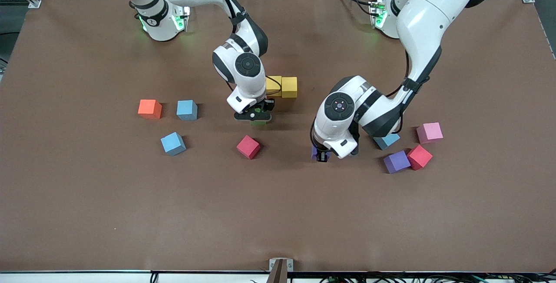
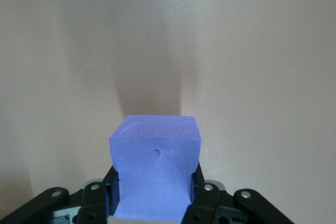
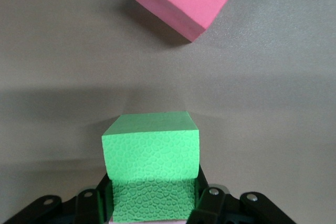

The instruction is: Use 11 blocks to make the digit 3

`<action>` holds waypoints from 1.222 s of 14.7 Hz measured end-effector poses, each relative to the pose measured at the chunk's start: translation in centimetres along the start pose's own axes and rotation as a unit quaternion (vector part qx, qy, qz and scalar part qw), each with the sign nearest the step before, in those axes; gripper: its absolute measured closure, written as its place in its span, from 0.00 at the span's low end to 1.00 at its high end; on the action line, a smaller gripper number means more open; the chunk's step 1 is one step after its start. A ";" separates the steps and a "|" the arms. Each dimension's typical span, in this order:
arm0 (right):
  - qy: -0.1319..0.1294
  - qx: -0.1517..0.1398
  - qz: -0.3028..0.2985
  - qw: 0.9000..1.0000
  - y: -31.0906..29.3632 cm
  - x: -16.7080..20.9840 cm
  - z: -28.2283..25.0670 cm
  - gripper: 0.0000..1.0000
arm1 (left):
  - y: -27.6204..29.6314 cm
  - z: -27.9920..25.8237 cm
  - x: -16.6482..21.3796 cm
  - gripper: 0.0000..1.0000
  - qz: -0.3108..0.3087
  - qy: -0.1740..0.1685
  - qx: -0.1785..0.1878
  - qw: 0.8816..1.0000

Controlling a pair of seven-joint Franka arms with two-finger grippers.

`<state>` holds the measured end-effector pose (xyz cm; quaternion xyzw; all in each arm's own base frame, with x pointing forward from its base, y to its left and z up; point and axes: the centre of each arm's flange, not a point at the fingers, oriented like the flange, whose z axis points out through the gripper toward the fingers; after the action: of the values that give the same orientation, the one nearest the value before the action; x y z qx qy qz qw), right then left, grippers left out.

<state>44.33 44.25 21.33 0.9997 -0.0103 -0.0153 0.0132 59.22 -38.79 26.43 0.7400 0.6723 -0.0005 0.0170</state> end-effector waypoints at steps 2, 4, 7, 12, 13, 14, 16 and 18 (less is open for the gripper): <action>0.000 0.000 0.000 1.000 0.0 0.0 0.0 0.42 | 0.1 -0.2 0.0 0.47 -0.001 -0.001 -0.002 1.000; 0.000 0.000 0.000 1.000 0.0 0.0 0.0 0.42 | 0.3 -0.4 0.0 0.47 -0.002 -0.002 -0.004 1.000; -0.001 -0.001 0.001 1.000 0.0 -0.1 0.0 0.35 | 0.4 -0.5 0.0 0.47 -0.002 -0.003 -0.006 1.000; -0.006 -0.006 0.001 1.000 0.0 -0.1 -0.3 0.00 | 0.4 -0.6 0.0 0.47 -0.002 -0.003 -0.006 1.000; -0.011 -0.010 0.001 1.000 0.0 -0.1 -0.9 0.00 | 0.4 -0.6 -0.1 0.47 -0.002 -0.003 -0.006 1.000; -0.016 -0.014 0.001 1.000 -0.2 0.1 -1.9 0.00 | 0.4 -0.6 -0.1 0.47 -0.001 -0.003 -0.006 1.000; -0.016 -0.011 0.005 1.000 -0.3 0.8 -4.7 0.00 | 0.1 -0.6 -0.7 0.47 0.003 -0.003 -0.006 1.000; -0.007 0.000 0.015 1.000 0.4 2.0 -7.3 0.00 | -0.6 -0.6 -1.9 0.47 -0.001 -0.004 -0.005 1.000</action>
<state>46.56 44.04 28.57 0.9993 -0.0253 -0.0222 0.0138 58.42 -40.60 27.03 0.7392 0.6730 0.0003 0.0235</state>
